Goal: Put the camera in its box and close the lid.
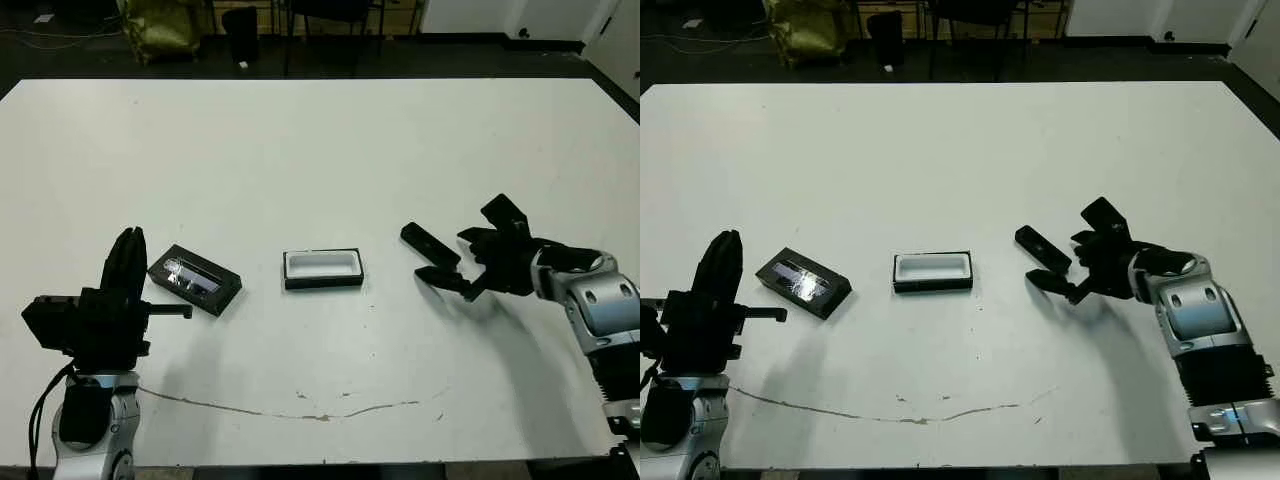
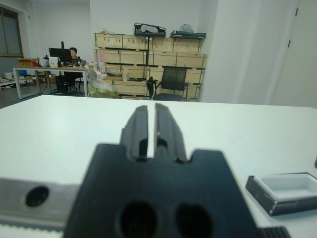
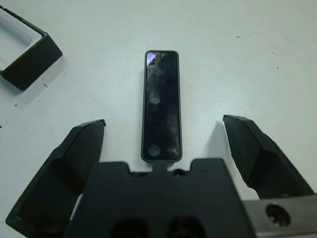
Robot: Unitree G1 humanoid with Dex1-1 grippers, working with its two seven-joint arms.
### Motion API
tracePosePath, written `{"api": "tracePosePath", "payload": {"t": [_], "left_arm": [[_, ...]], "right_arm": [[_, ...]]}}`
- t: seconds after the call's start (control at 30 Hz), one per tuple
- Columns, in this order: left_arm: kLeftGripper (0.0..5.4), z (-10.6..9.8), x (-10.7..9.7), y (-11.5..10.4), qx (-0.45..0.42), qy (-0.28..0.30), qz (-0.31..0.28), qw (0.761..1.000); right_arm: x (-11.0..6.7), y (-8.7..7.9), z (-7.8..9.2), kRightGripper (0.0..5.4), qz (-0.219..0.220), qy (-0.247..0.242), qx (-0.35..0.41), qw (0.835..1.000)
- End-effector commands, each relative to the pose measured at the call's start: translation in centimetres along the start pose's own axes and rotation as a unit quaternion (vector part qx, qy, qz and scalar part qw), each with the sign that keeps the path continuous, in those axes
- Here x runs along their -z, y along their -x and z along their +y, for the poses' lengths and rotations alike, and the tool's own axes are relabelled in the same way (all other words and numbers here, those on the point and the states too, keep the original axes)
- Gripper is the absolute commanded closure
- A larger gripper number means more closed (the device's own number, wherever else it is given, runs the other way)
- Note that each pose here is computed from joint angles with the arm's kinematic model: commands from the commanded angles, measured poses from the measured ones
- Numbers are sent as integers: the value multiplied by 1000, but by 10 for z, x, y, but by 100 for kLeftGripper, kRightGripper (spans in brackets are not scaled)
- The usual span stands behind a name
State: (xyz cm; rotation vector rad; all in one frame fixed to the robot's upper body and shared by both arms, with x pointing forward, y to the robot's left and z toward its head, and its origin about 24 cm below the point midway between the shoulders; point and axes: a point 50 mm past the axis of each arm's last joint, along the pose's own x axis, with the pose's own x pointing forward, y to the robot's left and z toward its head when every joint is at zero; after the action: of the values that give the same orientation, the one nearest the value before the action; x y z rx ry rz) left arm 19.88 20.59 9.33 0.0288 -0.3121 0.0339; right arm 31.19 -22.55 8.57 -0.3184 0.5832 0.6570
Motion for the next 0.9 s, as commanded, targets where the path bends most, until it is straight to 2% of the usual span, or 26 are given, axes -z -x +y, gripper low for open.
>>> {"api": "tracePosePath", "payload": {"t": [0.03, 0.27, 0.37, 0.7, 0.9], "left_arm": [[540, 2, 5, 4, -2, -7, 18, 1000], [540, 2, 6, 4, -2, -12, 17, 1000], [540, 2, 6, 4, -3, -15, 18, 1000], [540, 3, 7, 3, -8, -19, 16, 1000], [540, 2, 5, 4, -9, -12, 23, 1000]], "right_arm": [[9, -3, 3, 1, 14, -19, -2, 1000], [13, -7, 6, 1, 22, -40, -15, 999], [17, -9, 7, 37, 30, -63, -8, 998], [22, -13, 10, 265, 46, -69, 32, 996], [24, -11, 8, 396, 40, -77, 41, 995]]}}
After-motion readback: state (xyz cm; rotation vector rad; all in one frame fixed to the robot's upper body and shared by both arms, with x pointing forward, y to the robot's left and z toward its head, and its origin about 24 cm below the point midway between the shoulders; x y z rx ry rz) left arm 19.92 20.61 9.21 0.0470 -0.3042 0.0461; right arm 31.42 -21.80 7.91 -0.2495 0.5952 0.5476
